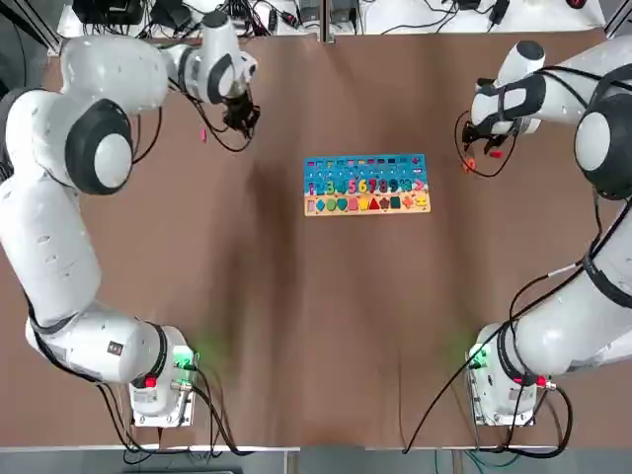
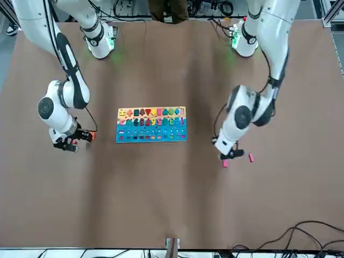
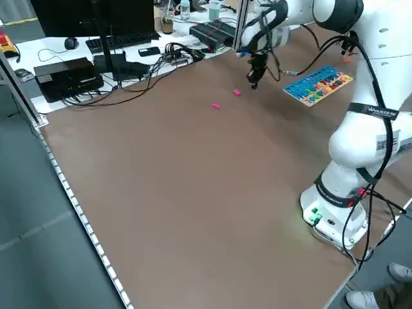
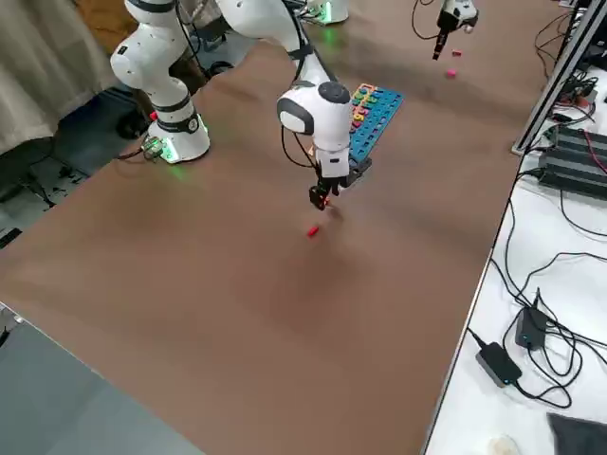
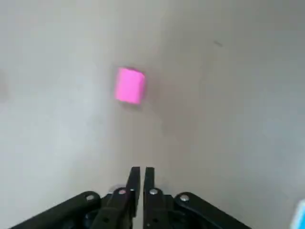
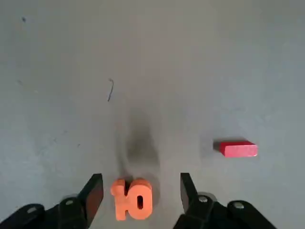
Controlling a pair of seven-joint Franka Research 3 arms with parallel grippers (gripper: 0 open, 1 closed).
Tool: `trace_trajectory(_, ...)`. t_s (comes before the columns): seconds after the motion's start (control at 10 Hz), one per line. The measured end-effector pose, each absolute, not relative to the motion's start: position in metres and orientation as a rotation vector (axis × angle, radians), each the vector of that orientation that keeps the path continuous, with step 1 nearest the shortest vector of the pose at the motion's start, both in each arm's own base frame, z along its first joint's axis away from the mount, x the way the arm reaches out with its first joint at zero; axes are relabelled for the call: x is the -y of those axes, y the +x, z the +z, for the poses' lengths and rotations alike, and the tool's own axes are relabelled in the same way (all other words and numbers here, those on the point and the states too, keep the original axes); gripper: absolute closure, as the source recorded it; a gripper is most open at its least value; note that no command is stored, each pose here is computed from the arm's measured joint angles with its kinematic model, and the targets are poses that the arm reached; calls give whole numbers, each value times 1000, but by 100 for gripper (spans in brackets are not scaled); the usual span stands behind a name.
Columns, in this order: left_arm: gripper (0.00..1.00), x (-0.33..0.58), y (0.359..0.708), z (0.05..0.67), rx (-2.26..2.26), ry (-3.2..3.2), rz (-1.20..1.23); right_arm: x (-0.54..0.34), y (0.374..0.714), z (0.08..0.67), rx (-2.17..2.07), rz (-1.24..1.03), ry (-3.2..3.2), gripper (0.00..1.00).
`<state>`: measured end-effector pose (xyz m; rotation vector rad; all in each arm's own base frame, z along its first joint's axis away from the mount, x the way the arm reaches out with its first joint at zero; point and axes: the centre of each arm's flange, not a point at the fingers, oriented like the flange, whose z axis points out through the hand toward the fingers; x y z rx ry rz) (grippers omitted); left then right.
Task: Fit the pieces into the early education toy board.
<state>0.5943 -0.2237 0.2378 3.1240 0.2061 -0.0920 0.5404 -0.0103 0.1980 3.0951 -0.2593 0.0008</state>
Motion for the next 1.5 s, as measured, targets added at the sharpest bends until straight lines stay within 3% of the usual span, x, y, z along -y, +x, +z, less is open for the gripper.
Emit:
trace_trajectory(0.2,78,187,609,238,-211,3133,-68,4,533,191,240,22,3098,26)
trace_trajectory(0.5,61,208,631,232,-187,3114,-24,-3,527,186,218,26,3099,26)
trace_trajectory(0.6,49,214,636,225,-181,3111,-25,-6,526,185,212,24,3100,27)
trace_trajectory(0.9,45,211,642,202,-160,3133,-43,-6,518,178,210,11,3098,34)
trace_trajectory(1.5,46,221,645,191,-138,3128,-28,-5,515,178,212,14,3099,44)
